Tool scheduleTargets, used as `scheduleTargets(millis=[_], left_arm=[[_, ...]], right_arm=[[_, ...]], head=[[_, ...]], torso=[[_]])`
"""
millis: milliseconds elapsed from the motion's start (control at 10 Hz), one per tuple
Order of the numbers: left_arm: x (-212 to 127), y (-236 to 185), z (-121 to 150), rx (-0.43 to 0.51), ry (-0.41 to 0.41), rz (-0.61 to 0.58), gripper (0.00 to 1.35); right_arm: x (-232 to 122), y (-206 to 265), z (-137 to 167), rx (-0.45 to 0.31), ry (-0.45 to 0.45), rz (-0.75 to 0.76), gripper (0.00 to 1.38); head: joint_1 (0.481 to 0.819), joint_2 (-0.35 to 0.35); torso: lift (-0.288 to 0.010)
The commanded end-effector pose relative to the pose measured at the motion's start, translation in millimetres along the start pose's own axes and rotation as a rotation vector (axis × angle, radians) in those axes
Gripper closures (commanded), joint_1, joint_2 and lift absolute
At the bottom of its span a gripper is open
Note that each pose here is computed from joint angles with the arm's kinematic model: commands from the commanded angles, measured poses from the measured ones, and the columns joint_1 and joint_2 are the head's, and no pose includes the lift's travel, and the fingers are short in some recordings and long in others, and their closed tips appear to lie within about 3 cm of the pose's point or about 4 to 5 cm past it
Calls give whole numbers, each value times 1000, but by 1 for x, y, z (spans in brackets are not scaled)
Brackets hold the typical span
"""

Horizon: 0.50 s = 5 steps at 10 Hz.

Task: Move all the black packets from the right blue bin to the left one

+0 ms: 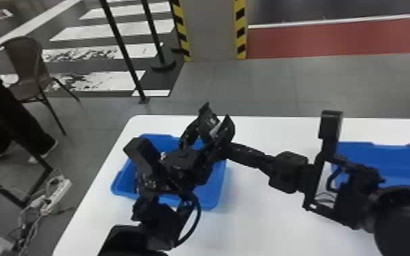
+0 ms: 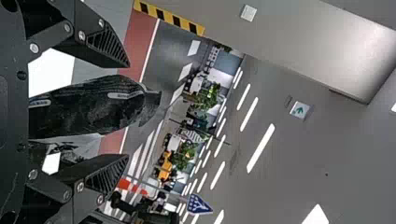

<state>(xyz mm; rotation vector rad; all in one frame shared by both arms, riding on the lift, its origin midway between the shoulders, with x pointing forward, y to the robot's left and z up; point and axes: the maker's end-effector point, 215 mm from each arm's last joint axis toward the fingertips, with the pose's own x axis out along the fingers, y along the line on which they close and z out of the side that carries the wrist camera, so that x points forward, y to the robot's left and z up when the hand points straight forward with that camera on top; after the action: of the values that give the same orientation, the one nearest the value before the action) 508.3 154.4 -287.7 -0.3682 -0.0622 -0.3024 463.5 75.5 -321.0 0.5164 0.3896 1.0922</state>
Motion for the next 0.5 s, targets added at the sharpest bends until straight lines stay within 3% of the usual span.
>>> scheduleTargets(millis=[0,400], left_arm=[[-7,10,24,27,-93,56,1236],[-9,11,18,3,-77,61,1231]], right_arm=[[2,2,-2,6,2,6,1134],[3,-6,10,2,-38,-1,1133]], head=[[695,256],[695,282]], torso=[[-110],[-110]])
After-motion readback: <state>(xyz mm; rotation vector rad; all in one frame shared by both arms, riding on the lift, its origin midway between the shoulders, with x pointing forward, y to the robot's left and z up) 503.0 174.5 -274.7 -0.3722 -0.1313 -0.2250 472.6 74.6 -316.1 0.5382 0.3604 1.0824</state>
